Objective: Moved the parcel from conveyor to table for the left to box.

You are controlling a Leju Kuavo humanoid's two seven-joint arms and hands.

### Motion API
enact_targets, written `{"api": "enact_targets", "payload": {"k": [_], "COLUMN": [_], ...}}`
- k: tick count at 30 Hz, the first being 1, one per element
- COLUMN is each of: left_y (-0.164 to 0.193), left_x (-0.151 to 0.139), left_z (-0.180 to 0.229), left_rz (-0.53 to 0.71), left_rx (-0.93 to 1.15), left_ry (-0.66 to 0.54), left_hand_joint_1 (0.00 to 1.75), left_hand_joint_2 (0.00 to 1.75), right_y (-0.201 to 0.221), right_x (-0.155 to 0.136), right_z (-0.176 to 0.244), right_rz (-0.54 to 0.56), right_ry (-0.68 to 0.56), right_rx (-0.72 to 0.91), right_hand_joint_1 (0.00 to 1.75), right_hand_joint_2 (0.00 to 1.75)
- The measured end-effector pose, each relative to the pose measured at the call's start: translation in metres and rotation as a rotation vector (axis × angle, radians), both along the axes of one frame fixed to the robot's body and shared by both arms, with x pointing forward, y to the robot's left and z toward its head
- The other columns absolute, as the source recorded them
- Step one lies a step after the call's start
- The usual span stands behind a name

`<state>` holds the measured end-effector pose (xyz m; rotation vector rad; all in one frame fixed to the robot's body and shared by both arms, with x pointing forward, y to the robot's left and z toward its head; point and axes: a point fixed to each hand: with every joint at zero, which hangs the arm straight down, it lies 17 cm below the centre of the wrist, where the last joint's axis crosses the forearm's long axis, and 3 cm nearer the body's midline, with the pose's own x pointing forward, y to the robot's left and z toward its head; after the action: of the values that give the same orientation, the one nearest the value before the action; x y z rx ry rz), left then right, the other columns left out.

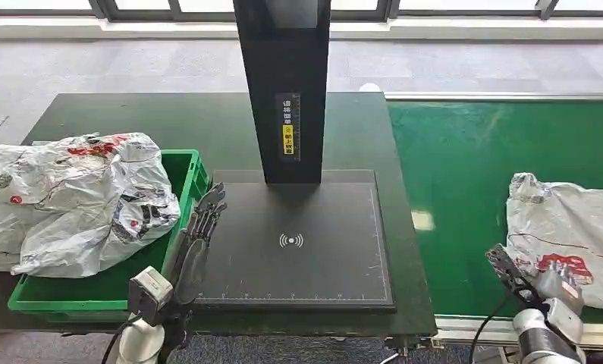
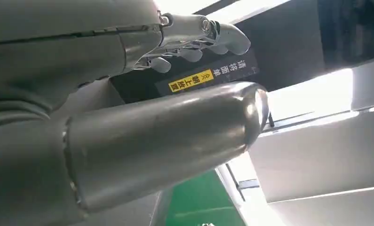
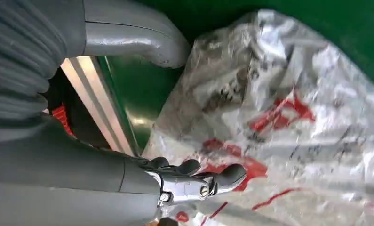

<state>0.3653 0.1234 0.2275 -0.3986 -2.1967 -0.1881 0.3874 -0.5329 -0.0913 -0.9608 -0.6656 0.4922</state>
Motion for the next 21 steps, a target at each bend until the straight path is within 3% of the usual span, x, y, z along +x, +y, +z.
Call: {"api": "enact_targets", "payload": {"k": [6, 18, 21], "left_y": [-0.001, -0.003, -0.005], "left_x": [0.007, 0.011, 0.012], "left_z": [-0.002, -0.011, -0.014], "left_rz": [0.016, 0.016, 0.016], "left_rx": [0.011, 0.02, 0.025], "left_ry": [0.011, 0.04, 0.049], "left_hand_joint_1": [0.0, 0.0, 0.0], "left_hand_joint_2": [0.0, 0.0, 0.0], "right_y": [0.025, 0.04, 0.041], "right_x": [-0.002, 0.008, 0.019], "right_z": [-0.021, -0.024, -0.015], "right_rz": [0.043, 0.071, 0.086], "right_ry": [0.124, 0.221, 0.182], "right_rx": [0.078, 0.128, 0.108], "right_hand_joint_1": [1.75, 1.75, 1.75], "right_hand_joint_2": [1.75, 1.75, 1.75]}}
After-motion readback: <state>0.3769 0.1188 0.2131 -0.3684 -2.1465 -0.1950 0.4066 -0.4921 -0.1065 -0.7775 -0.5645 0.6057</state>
